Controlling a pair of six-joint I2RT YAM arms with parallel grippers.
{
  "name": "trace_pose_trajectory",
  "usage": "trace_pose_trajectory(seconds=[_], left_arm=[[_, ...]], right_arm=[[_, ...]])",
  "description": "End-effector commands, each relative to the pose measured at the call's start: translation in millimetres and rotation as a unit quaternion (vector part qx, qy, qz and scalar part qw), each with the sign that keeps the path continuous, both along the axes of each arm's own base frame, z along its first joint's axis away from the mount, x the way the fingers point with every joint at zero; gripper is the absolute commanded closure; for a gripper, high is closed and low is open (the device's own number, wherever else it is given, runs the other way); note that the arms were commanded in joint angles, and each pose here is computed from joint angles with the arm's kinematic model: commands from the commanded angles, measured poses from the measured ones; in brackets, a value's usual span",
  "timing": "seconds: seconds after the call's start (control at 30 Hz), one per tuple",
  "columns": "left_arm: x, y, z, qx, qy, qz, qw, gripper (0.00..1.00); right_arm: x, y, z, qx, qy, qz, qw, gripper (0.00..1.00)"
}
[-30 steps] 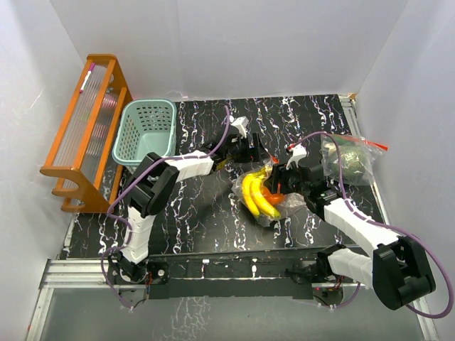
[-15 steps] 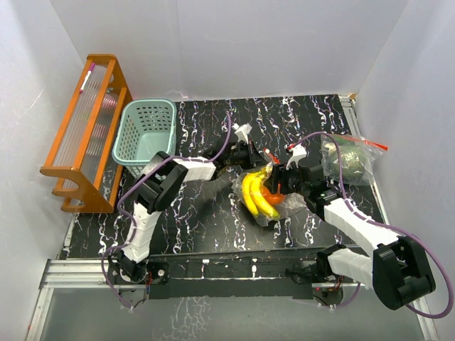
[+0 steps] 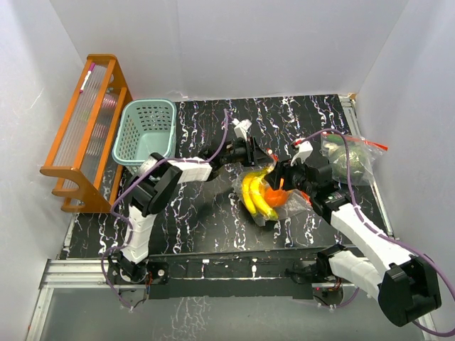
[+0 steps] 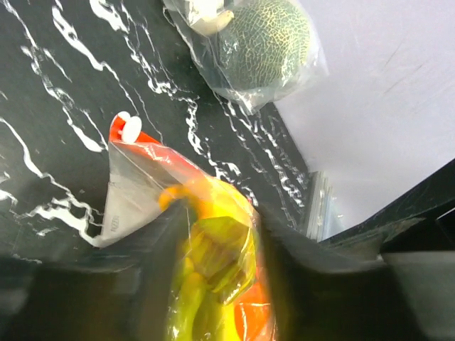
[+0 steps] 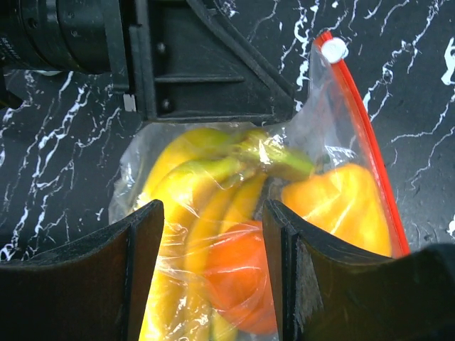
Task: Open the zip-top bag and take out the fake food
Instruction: Adjust the zipper food storage bag at the center of the board.
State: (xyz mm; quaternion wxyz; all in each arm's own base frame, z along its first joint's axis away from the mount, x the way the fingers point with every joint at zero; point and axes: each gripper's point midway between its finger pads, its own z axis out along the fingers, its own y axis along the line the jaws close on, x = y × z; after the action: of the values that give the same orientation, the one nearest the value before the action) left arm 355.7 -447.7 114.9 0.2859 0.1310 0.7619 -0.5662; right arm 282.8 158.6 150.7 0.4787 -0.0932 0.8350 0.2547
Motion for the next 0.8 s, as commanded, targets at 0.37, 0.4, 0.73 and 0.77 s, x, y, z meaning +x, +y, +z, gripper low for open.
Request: trace_pose_trajectory(seconds=[0.37,0.4,0.73,0.77], left_arm=[[35,-13,-15,0.084,0.011,0.034,0.996,0.03],[34,-12,-22,0.087,0.015,0.033,0.995,0.03],[11,-26,-46,0.041,0.038,-0.021,0.998,0.24],[9,-28,-44,0.032,0.039,-0.028,0.998,0.3]], right_arm=[[-3,-1,21,0.018,-0.025,-0.005,1.0,0.41],[-2,-1,23,0.018,-0.026,-0.006,0.999,0.41],[-1,1,35,0.026,-0.038,-0.002,0.999,0.41],[-1,1,34,0.026,-0.036,-0.001,0.999,0.41]])
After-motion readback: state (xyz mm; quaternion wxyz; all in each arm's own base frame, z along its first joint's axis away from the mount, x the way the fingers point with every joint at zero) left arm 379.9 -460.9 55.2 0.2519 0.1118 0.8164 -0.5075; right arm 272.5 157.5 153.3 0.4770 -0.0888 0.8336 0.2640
